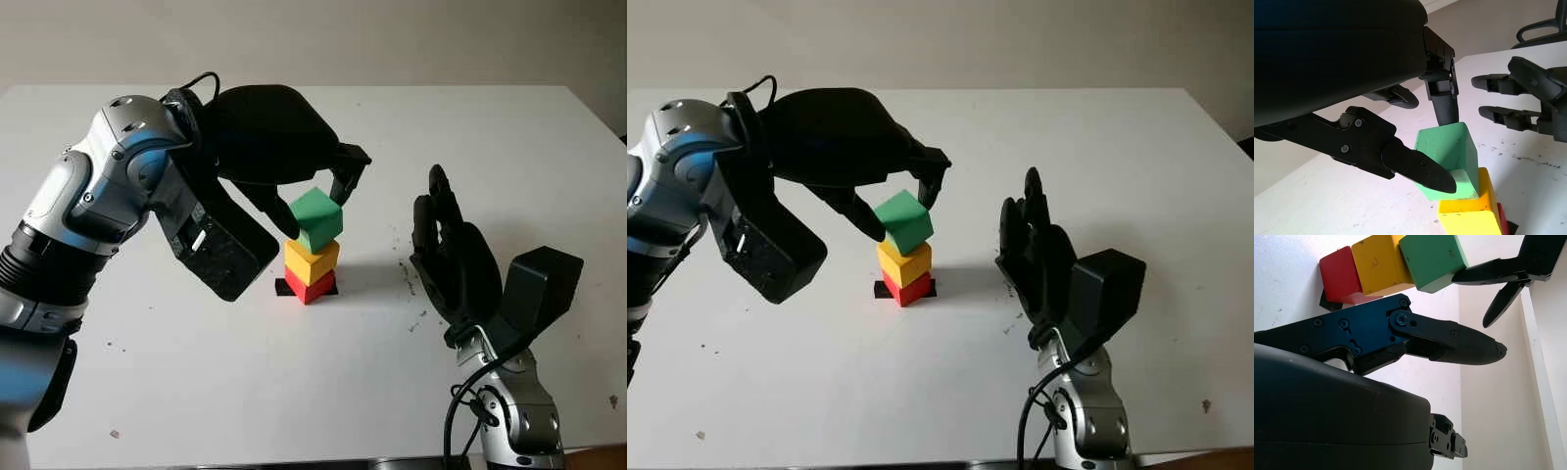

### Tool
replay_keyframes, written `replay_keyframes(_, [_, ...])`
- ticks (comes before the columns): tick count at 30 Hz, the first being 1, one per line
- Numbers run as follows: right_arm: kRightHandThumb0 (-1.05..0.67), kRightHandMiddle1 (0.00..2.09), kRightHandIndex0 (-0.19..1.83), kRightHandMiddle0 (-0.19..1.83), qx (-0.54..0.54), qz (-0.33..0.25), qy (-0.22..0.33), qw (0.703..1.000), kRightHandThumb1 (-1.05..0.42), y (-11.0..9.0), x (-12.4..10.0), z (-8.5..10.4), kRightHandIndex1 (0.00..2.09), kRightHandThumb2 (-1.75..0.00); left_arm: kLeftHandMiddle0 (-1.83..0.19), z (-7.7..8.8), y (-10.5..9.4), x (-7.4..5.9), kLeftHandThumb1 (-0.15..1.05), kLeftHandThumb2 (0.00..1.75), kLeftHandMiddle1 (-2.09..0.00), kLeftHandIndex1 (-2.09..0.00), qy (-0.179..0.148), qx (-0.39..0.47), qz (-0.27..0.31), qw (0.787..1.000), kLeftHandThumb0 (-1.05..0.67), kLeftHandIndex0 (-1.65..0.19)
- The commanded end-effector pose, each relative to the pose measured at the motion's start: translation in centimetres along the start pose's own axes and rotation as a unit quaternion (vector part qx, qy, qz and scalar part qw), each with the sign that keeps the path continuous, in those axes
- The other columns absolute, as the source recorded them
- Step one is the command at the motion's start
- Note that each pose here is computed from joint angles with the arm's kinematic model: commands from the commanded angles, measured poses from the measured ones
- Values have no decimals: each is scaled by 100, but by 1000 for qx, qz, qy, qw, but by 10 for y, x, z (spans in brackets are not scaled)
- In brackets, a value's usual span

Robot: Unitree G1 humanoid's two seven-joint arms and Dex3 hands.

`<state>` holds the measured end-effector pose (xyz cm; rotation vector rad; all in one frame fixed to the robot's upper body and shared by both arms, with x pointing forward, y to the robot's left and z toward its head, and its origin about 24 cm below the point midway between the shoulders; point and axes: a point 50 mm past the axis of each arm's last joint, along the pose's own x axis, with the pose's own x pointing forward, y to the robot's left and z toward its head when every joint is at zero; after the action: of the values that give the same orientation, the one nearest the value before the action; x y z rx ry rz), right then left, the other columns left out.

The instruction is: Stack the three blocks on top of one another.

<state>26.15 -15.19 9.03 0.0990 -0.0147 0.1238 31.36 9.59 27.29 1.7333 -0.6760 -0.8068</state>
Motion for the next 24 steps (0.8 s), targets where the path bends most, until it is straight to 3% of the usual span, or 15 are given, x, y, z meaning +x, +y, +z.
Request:
replay_keyframes(1, [-72,0,-19,-19,-7,4,-3,1000,-105,-1,-1,0,0,-66,-43,1,-1,-1,100,5,-3,-152,-4,-6,0,1000,-39,-28])
replay_keyframes(13, [-71,0,-19,-19,-4,0,-6,1000,-105,0,-2,0,0,-66,-46,1,-1,-5,100,6,-5,-146,0,-1,-11,1000,-40,-25])
replay_keyframes(24, [-72,0,-19,-19,-3,5,-7,1000,-105,-1,-4,-2,0,-66,-42,1,-9,-2,102,6,-3,-156,-2,-13,-23,1000,-39,-24])
